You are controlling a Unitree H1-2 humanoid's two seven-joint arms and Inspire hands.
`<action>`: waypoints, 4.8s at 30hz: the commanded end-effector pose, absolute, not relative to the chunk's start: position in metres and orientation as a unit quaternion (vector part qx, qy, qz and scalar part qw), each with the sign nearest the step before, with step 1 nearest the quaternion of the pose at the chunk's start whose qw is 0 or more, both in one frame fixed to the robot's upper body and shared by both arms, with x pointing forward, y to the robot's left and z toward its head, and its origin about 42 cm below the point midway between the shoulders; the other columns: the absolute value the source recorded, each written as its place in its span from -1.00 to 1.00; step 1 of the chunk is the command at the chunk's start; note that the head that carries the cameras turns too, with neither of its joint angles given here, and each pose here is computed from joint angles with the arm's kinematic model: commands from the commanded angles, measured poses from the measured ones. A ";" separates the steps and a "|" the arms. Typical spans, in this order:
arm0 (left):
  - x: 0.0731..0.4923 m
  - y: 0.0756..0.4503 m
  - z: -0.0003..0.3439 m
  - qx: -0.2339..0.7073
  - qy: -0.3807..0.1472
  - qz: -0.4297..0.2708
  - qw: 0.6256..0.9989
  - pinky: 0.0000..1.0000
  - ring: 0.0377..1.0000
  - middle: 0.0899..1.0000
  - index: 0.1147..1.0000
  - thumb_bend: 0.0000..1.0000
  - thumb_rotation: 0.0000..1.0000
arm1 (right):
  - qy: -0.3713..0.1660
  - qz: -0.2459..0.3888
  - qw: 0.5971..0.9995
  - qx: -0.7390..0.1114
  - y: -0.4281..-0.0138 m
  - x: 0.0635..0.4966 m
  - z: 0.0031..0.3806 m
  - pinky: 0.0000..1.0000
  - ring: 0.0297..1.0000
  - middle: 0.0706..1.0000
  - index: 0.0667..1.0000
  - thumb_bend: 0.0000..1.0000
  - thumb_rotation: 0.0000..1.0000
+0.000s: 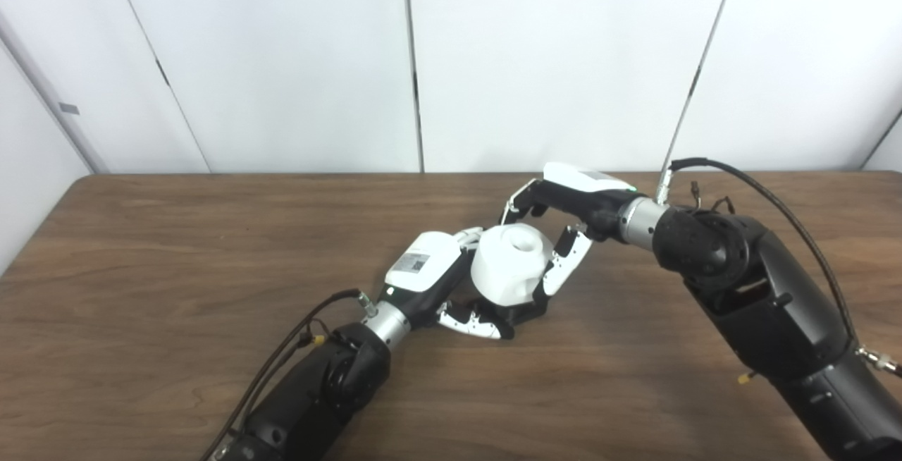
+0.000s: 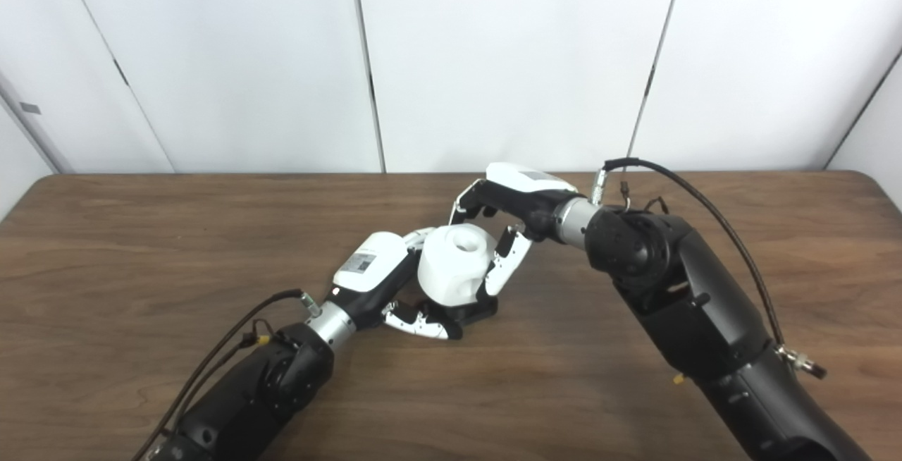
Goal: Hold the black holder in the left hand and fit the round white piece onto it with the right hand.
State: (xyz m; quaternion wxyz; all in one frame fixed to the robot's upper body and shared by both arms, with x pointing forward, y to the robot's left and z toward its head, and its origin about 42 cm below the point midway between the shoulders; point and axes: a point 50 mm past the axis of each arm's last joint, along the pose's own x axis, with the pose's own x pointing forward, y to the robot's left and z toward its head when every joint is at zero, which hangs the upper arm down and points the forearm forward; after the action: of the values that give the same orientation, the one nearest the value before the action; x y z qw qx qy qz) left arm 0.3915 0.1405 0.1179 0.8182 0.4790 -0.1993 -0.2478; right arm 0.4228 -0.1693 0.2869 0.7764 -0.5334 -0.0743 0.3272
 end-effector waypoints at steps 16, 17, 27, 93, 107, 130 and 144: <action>0.380 0.165 0.080 0.506 -0.096 -0.285 0.808 0.40 0.77 0.73 0.06 1.00 -0.52 | -0.111 0.328 0.770 -0.535 -0.162 0.431 0.299 0.57 0.62 0.49 -0.11 0.04 -0.75; 0.380 0.166 0.081 0.507 -0.096 -0.284 0.808 0.40 0.77 0.72 0.06 1.00 -0.52 | -0.111 0.329 0.770 -0.535 -0.162 0.431 0.298 0.57 0.62 0.49 -0.11 0.04 -0.75; 0.384 0.174 0.082 0.503 -0.091 -0.270 0.816 0.39 0.75 0.71 -0.04 0.98 -0.51 | -0.114 0.322 0.767 -0.543 -0.165 0.431 0.305 0.58 0.62 0.49 -0.12 0.04 -0.75; 0.387 0.176 0.084 0.498 -0.070 -0.237 0.831 0.39 0.74 0.75 0.37 1.00 -0.36 | -0.101 0.339 0.771 -0.530 -0.156 0.443 0.291 0.58 0.61 0.49 -0.11 0.04 -0.74; 0.389 0.175 0.082 0.502 -0.068 -0.245 0.826 0.41 0.74 0.73 0.33 1.00 -0.37 | -0.142 0.328 0.769 -0.530 -0.154 0.439 0.320 0.47 0.54 0.43 -0.11 0.04 -0.75; 0.398 0.207 0.088 0.532 -0.070 -0.227 0.813 0.35 0.71 0.69 -0.16 0.04 -0.86 | -0.145 0.306 0.774 -0.535 -0.160 0.441 0.336 0.79 0.68 0.44 -0.11 0.04 -0.75; 0.399 0.219 0.097 0.533 -0.084 -0.191 0.820 0.29 0.65 0.65 -0.15 0.04 -0.85 | -0.144 0.303 0.779 -0.531 -0.161 0.443 0.337 0.88 0.73 0.45 -0.11 0.04 -0.75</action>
State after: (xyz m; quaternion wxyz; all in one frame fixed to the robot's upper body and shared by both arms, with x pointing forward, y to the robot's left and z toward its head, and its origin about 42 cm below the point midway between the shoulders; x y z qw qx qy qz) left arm 0.4052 0.1695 0.1246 0.8322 0.4810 -0.1801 -0.2089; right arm 0.4381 -0.1636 0.2990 0.7804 -0.5245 -0.0945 0.3271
